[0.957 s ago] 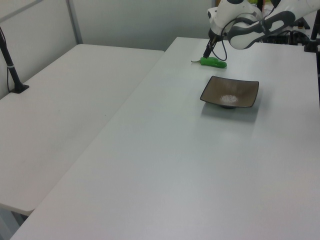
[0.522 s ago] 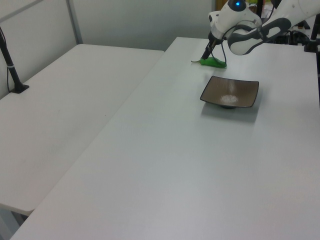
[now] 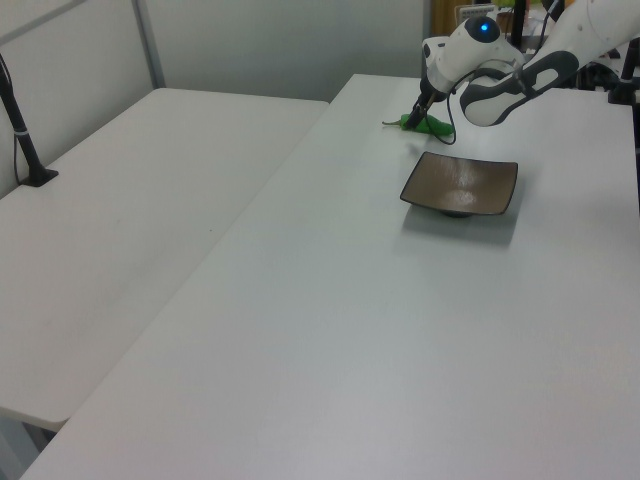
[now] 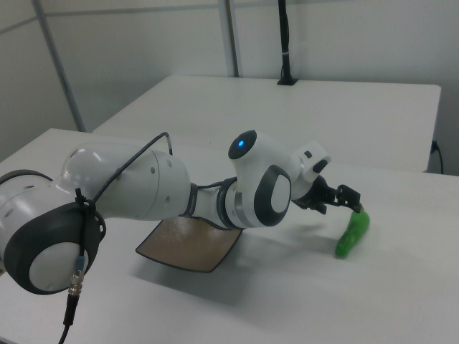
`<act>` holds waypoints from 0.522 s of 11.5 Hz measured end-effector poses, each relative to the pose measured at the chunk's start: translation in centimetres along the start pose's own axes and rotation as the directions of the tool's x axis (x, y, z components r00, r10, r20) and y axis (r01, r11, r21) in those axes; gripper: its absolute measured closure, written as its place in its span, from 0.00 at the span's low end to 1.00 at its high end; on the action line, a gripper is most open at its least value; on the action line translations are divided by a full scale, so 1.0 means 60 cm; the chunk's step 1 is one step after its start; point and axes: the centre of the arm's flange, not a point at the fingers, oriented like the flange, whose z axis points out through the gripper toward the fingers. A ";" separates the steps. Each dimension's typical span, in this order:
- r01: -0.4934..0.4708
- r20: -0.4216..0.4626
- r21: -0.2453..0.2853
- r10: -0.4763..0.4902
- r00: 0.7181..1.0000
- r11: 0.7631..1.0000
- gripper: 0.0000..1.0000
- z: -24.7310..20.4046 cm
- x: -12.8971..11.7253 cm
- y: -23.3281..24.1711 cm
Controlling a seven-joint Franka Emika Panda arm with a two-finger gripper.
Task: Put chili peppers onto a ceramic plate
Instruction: 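Lower the gripper onto the green chili pepper and close on it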
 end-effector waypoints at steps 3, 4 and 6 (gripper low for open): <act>-0.002 0.021 0.000 0.002 1.000 1.000 0.00 0.019 -0.019 0.002; -0.001 0.029 0.003 0.001 1.000 1.000 0.00 0.028 -0.026 -0.001; 0.002 0.041 0.009 -0.002 0.999 1.000 0.03 0.040 -0.036 -0.008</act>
